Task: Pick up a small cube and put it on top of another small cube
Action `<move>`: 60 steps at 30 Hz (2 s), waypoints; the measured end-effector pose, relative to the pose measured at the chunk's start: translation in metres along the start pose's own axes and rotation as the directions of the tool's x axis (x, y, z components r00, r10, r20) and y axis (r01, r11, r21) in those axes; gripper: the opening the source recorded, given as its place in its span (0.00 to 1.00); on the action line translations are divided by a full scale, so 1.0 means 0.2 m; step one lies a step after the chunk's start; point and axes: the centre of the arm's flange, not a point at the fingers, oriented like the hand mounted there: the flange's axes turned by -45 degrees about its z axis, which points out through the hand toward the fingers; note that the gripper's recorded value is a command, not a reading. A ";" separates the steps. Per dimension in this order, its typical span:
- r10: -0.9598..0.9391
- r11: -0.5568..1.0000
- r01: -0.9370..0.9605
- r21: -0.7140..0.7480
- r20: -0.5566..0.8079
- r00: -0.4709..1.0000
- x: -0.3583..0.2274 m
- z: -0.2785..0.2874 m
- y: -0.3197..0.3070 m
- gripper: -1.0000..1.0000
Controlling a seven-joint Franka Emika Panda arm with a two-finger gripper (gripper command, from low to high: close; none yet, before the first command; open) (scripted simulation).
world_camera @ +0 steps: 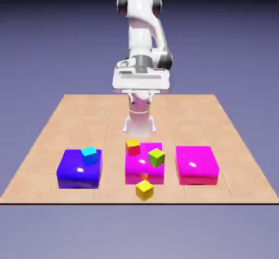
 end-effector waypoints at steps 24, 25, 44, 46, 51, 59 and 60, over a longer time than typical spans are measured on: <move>-0.790 0.583 0.497 0.643 0.304 0.533 0.02 1.04 0.17 0.50; -0.811 0.547 0.492 0.677 0.281 0.514 0.01 1.09 0.17 0.50; -0.738 -0.293 0.408 0.864 -0.476 0.479 -0.32 1.73 0.29 0.50; -0.665 -0.370 0.430 0.823 -0.558 0.496 -0.36 1.78 0.31 0.50; -0.438 -0.513 0.525 0.679 -0.733 0.521 -0.47 1.89 0.36 0.50; -0.229 -0.563 0.628 0.537 -0.832 0.506 -0.70 1.99 0.27 0.50; -0.229 -0.563 0.628 0.537 -0.831 0.506 -0.76 2.00 0.22 0.50</move>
